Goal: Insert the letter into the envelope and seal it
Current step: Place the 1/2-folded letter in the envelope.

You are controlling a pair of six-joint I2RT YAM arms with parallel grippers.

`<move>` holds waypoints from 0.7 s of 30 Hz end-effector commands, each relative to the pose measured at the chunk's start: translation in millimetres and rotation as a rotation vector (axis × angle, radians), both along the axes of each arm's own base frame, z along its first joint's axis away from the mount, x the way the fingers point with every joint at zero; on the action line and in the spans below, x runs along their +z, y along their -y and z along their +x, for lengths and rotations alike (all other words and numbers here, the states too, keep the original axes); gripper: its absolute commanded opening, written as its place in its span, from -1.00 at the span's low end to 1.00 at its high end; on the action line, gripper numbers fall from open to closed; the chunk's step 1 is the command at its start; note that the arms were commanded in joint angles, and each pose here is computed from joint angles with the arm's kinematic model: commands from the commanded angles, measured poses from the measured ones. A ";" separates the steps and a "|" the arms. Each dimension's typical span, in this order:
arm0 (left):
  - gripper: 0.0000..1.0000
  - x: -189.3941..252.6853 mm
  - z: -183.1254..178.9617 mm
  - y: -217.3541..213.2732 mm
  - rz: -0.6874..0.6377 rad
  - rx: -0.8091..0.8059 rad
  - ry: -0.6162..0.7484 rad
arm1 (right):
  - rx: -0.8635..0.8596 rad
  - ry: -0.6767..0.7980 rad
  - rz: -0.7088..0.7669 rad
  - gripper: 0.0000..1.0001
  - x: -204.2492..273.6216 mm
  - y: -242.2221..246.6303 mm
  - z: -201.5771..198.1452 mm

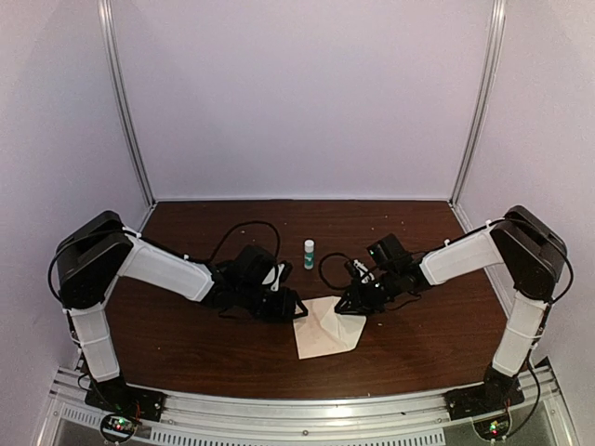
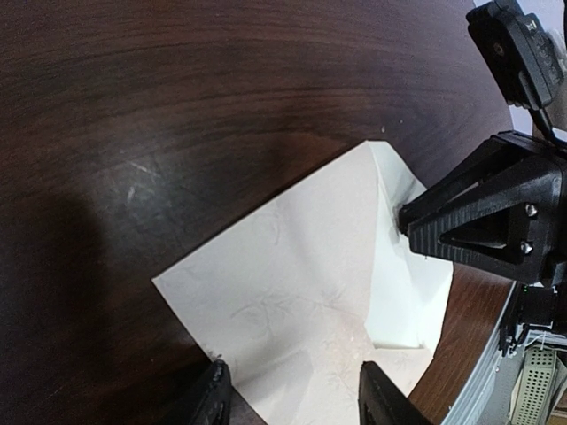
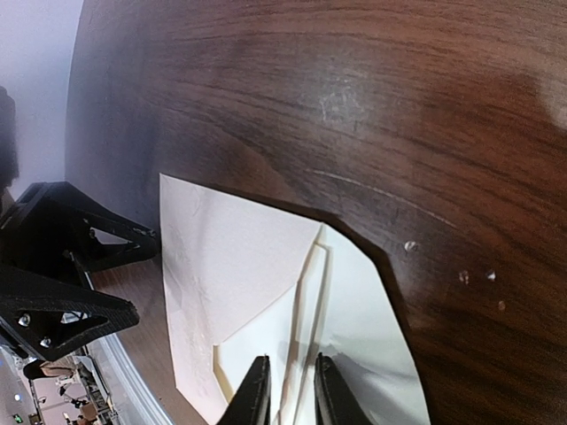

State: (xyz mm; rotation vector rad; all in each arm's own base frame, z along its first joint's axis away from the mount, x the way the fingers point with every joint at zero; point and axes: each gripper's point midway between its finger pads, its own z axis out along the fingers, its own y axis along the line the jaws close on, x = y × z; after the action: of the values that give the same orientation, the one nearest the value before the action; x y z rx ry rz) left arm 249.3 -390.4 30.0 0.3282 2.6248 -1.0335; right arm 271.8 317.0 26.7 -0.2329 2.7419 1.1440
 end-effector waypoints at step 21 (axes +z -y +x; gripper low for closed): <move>0.00 -10.9 0.7 0.2 0.009 -0.012 -0.007 | 0.022 -0.007 0.020 -0.72 -5.1 -12.8 -0.8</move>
State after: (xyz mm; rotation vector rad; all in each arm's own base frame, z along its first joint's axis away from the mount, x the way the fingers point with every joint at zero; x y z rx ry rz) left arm 248.9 -391.3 29.9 0.3311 2.6247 -1.0426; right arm 272.0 321.8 26.1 -0.2445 2.7337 1.1710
